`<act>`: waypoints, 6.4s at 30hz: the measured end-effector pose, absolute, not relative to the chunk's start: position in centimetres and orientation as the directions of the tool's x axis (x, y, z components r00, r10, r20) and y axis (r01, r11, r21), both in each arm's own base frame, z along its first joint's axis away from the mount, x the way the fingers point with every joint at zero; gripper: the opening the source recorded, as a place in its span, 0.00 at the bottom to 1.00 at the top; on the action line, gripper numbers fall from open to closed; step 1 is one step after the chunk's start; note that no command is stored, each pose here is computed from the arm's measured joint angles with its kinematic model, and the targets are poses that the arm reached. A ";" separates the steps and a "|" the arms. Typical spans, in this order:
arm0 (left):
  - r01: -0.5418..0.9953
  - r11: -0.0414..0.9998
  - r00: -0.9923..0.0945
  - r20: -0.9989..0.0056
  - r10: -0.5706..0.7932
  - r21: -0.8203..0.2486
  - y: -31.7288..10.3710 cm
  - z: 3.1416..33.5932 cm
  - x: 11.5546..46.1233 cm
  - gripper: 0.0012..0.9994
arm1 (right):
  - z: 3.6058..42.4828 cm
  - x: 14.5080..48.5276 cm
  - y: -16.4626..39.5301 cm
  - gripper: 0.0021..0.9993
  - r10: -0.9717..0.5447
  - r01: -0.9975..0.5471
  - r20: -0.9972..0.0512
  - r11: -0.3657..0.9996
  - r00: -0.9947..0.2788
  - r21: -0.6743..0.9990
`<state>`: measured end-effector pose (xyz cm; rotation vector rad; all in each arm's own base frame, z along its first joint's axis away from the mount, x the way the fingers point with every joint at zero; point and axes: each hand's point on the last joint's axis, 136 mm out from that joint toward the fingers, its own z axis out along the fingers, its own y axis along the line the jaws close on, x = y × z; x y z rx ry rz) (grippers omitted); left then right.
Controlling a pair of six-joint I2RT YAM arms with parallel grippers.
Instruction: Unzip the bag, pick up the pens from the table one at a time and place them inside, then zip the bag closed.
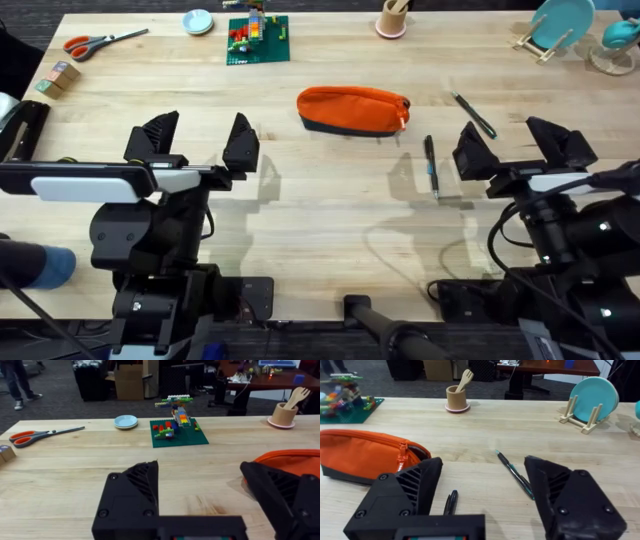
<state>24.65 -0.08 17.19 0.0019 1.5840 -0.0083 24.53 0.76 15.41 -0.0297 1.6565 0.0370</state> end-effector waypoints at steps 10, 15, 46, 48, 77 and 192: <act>0.007 1.000 -0.013 -1.000 0.000 0.000 -0.1 17.2 24.7 1.00 | 15.3 24.5 0.8 1.00 0.003 -0.042 -0.996 0.999 -0.090 0.007; 0.007 1.000 -0.013 -1.000 0.000 0.000 -0.1 17.2 24.7 1.00 | 15.3 24.5 0.8 1.00 0.003 -0.041 -0.996 0.999 -0.090 0.007; 0.052 0.999 -0.167 -0.986 0.000 -0.009 -0.9 23.9 28.9 0.99 | 24.0 27.1 0.3 1.00 0.032 -0.004 -0.942 0.999 -0.335 0.035; 0.077 0.997 -0.208 -0.978 0.000 -0.016 -1.3 24.4 30.0 0.99 | 24.9 28.0 0.7 1.00 0.035 -0.022 -0.926 0.999 -0.377 0.047; 0.808 0.569 -0.166 -0.868 0.468 0.152 -11.5 22.5 34.0 0.99 | 26.7 31.8 4.9 1.00 0.126 -0.152 -0.789 0.951 -0.601 0.268; 0.956 0.292 -0.098 -0.909 0.406 0.028 -14.5 8.6 38.1 0.05 | 26.8 31.7 5.0 1.00 0.126 -0.155 -0.787 0.950 -0.604 0.271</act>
